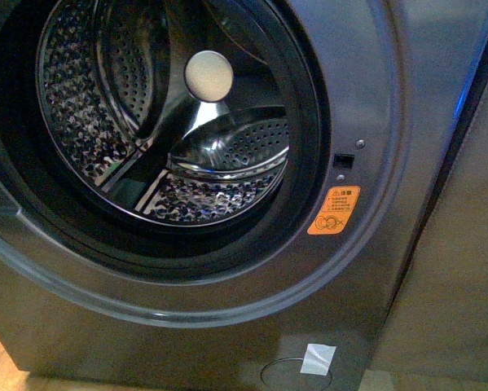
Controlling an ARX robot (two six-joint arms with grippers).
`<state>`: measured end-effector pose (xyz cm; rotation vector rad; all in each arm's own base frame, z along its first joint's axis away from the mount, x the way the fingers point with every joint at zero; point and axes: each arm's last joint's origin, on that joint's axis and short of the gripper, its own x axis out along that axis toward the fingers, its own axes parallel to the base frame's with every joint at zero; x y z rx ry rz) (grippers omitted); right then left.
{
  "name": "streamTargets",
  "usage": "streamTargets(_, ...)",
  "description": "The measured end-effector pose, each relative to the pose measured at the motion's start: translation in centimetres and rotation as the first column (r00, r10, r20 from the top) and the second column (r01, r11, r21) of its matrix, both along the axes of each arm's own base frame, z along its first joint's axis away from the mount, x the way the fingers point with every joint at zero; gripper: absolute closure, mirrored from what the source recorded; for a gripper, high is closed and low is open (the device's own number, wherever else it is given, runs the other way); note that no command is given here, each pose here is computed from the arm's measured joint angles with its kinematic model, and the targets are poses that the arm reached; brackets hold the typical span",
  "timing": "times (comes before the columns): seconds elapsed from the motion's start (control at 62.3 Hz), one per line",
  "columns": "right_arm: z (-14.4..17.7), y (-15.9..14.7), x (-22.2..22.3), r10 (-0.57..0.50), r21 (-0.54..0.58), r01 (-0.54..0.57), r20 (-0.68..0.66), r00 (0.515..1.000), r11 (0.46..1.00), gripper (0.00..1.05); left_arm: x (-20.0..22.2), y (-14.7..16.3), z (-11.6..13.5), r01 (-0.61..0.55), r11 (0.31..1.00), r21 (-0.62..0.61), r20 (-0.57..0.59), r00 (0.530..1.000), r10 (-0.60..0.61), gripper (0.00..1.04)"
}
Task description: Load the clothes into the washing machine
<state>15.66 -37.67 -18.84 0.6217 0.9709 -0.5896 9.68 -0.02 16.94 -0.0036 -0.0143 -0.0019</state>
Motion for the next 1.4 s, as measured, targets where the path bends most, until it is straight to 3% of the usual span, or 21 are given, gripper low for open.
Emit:
streamTargets(0.032,0.0,0.0,0.0,-0.001,-0.004,0.001,0.0,1.0,1.0,0.09,0.0,0.0,0.0,0.0,1.0,0.0,0.0,1.0,0.0,0.07)
streamTargets(0.193,0.1,0.1,-0.1,-0.013,-0.015,0.013,0.016,1.0,1.0,0.4,0.0,0.0,0.0,0.0,1.0,0.0,0.0,1.0,0.0,0.07)
streamTargets(0.562,3.5,0.2,0.1,-0.053,-0.048,0.057,0.071,0.996,0.997,0.88,0.0,0.0,0.0,0.0,1.0,0.0,0.0,1.0,0.0,0.07)
streamTargets(0.739,7.3,-0.5,0.3,-0.062,-0.076,0.075,0.153,0.986,0.994,0.9,0.0,0.0,0.0,0.0,1.0,0.0,0.0,1.0,0.0,0.07)
streamTargets(0.963,14.8,-1.8,0.7,-0.055,-0.141,0.104,0.315,0.948,0.984,0.91,0.0,0.0,0.0,0.0,1.0,0.0,0.0,1.0,0.0,0.07)
streamTargets(1.14,21.7,-2.5,0.1,-0.041,-0.192,0.142,0.45,0.892,0.971,0.91,0.0,0.0,0.0,0.0,1.0,0.0,0.0,1.0,0.0,0.07)
streamTargets(1.397,34.2,-1.7,-0.7,0.072,-0.3,0.16,0.638,0.767,0.94,0.91,0.0,0.0,0.0,0.0,1.0,0.0,0.0,1.0,0.0,0.07)
